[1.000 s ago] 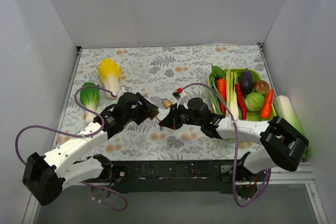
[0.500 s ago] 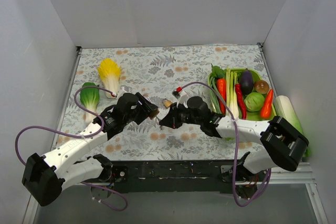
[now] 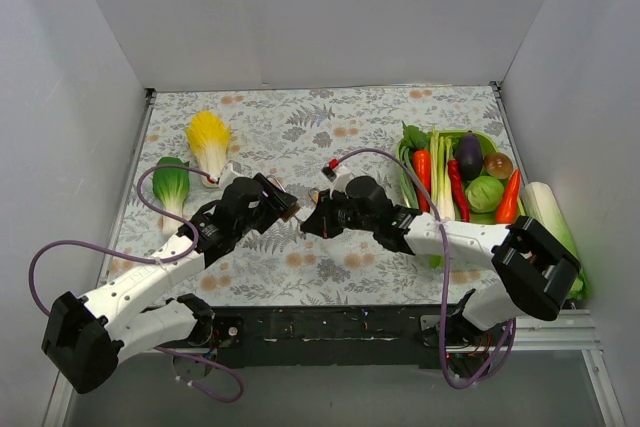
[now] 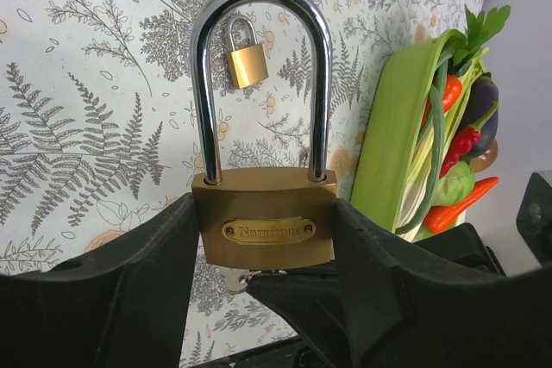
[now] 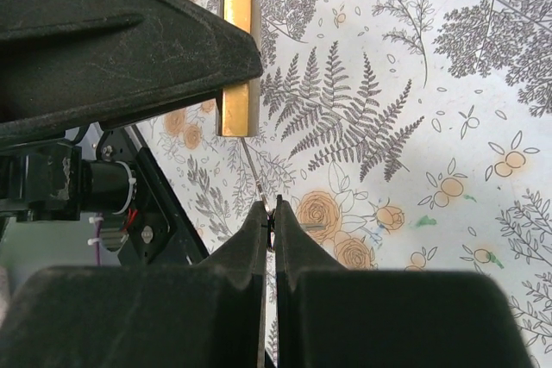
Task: Unlock with the key
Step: Unlock the lock.
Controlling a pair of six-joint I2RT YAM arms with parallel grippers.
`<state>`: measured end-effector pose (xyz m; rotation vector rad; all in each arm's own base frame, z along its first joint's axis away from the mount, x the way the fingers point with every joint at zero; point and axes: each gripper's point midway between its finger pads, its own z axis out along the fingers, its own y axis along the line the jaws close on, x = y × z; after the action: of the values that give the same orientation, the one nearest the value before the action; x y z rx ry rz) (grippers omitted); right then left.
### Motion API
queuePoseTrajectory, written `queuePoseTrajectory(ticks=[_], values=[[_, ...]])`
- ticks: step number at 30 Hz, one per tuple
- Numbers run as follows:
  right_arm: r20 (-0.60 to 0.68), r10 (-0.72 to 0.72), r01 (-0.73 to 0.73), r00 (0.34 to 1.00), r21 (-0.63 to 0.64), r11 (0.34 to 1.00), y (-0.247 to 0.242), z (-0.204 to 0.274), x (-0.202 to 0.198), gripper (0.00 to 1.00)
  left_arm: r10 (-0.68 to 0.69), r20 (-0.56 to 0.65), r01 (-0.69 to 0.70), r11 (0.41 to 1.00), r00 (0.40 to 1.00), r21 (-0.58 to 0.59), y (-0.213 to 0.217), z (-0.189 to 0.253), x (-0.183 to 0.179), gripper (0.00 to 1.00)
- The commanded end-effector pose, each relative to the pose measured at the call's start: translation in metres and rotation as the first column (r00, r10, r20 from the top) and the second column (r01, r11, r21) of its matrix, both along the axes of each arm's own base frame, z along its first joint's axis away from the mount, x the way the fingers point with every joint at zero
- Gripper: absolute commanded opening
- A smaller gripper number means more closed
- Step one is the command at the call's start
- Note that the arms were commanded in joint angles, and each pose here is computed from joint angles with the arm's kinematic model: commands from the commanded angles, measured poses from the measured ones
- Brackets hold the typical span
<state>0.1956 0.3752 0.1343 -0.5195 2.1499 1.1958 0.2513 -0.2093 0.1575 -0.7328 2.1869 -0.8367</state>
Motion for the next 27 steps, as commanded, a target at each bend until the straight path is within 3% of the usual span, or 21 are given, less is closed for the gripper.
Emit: queuePoseTrajectory(ticks=[1,10,27], values=[[0.156,-0.108,0.097,0.982,0.081,0.992,0.009,0.044,0.037,0.01,-0.051,0.02,0.052,0.998,0.998,-0.035,-0.011,0.008,-0.005,0.0],[0.239,-0.105,0.087,0.965,0.086,0.993,0.022,0.051,0.035,0.01,-0.057,0.013,0.058,0.998,0.998,-0.039,-0.013,0.004,-0.005,0.0],[0.228,-0.169,0.147,0.959,0.11,0.983,0.038,0.071,0.054,0.01,-0.084,0.074,0.089,0.993,0.994,-0.077,-0.015,-0.002,-0.011,0.0]])
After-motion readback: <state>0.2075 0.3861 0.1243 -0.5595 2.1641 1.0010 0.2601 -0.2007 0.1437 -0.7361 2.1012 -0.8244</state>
